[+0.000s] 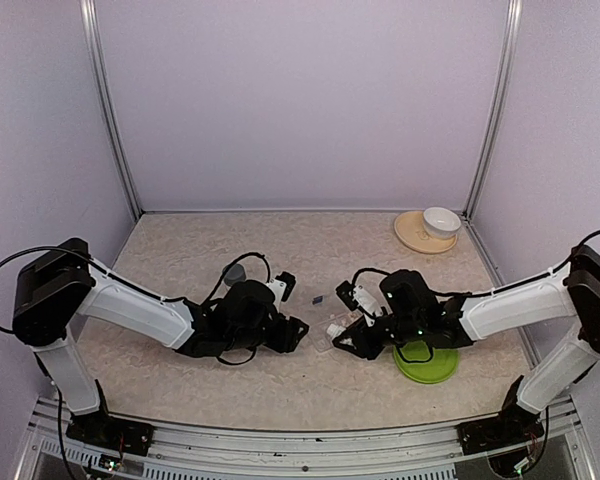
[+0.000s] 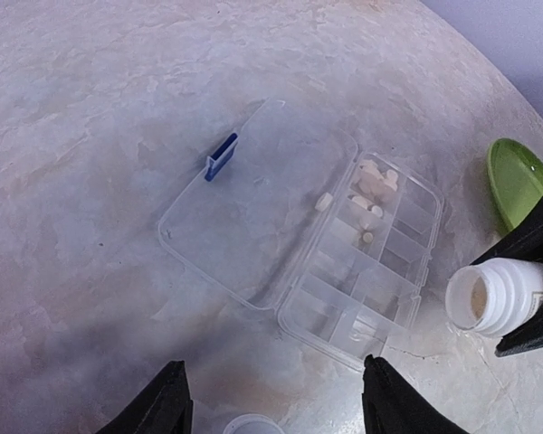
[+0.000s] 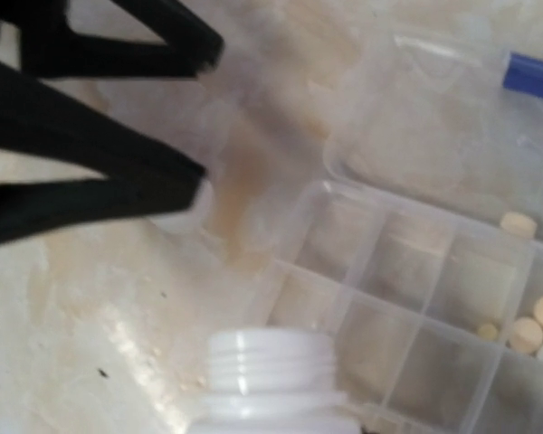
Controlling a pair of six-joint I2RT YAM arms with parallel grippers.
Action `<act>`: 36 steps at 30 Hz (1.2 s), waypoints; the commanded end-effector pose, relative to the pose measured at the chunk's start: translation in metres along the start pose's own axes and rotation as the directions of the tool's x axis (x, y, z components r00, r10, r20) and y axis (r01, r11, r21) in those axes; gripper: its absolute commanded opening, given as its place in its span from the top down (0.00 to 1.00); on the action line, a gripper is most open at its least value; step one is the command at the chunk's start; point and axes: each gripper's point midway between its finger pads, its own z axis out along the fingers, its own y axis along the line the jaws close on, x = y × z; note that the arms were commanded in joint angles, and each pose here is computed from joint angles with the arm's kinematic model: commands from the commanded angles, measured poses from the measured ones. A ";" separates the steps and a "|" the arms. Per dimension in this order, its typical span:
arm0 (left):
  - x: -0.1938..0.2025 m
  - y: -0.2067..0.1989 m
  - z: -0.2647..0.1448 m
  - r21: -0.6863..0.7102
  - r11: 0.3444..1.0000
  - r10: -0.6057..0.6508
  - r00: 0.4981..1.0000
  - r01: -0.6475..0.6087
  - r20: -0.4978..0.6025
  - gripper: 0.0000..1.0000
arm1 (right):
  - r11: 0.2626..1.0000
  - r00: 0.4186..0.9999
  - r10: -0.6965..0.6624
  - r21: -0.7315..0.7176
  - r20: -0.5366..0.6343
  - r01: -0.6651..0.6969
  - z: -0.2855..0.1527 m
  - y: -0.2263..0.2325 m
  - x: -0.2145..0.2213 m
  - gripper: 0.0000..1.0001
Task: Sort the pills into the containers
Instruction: Pour the pill into the compartment of the pill container.
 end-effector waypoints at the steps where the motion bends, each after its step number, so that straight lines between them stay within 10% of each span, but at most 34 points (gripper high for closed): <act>1: -0.011 0.000 -0.007 0.003 1.000 -0.016 0.999 0.016 0.036 0.36 | 1.000 1.000 -0.012 0.021 -0.027 0.013 0.006 -0.002 0.002 1.00; 36: -0.013 0.001 -0.008 0.005 1.000 -0.024 0.999 0.023 0.037 0.36 | 0.997 0.990 -0.008 0.075 -0.141 0.019 0.017 -0.013 0.014 1.00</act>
